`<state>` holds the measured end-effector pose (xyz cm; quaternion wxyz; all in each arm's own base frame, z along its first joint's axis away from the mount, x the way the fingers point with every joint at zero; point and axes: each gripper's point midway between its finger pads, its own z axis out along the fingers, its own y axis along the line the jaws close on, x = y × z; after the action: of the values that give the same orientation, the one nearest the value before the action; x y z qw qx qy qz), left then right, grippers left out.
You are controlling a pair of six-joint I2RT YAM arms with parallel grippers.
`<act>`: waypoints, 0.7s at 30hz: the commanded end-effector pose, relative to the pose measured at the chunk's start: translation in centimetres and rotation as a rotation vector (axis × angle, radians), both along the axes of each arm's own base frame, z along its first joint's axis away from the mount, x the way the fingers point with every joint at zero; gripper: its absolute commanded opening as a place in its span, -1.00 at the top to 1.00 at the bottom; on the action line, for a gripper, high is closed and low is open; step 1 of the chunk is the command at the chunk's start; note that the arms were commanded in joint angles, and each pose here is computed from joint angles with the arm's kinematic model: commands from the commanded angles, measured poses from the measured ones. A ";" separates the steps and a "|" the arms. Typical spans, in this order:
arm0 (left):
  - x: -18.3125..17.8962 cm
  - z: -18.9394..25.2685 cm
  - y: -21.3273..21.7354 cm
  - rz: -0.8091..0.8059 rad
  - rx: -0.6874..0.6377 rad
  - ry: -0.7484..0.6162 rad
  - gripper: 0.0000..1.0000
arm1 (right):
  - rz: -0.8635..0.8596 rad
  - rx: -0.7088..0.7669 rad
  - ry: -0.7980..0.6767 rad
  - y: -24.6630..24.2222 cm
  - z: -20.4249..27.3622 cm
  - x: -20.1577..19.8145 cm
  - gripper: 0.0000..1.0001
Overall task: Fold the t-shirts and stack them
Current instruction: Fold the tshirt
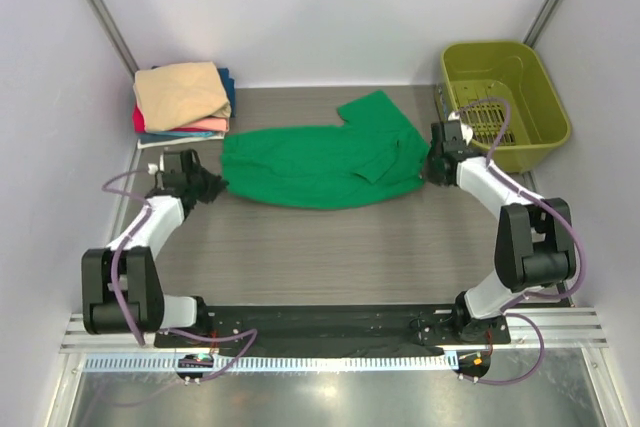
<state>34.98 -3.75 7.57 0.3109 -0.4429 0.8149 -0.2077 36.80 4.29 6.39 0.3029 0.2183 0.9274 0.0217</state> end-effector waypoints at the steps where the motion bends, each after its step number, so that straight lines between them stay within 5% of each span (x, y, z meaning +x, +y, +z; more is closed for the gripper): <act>1: 1.4 8.3 0.5 -0.009 0.044 -0.146 0.99 | -0.025 -0.002 -0.245 -0.5 10.1 3.2 0.98; 5: -1.2 11.9 1.5 0.007 0.110 -0.196 1.00 | -0.068 -0.033 -0.196 -1.7 10.8 -0.5 0.98; 14: -10.2 3.4 1.6 0.038 0.093 0.017 1.00 | -0.173 0.124 0.026 -0.8 1.3 -11.8 0.98; 21: -15.0 0.8 1.2 0.096 0.037 0.095 0.99 | -0.243 0.184 0.032 -0.8 -0.1 -15.6 0.95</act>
<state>21.23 -2.91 8.16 0.2920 -0.4628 0.8211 -0.1620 20.84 3.40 4.95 0.2430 0.3236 0.9133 0.0453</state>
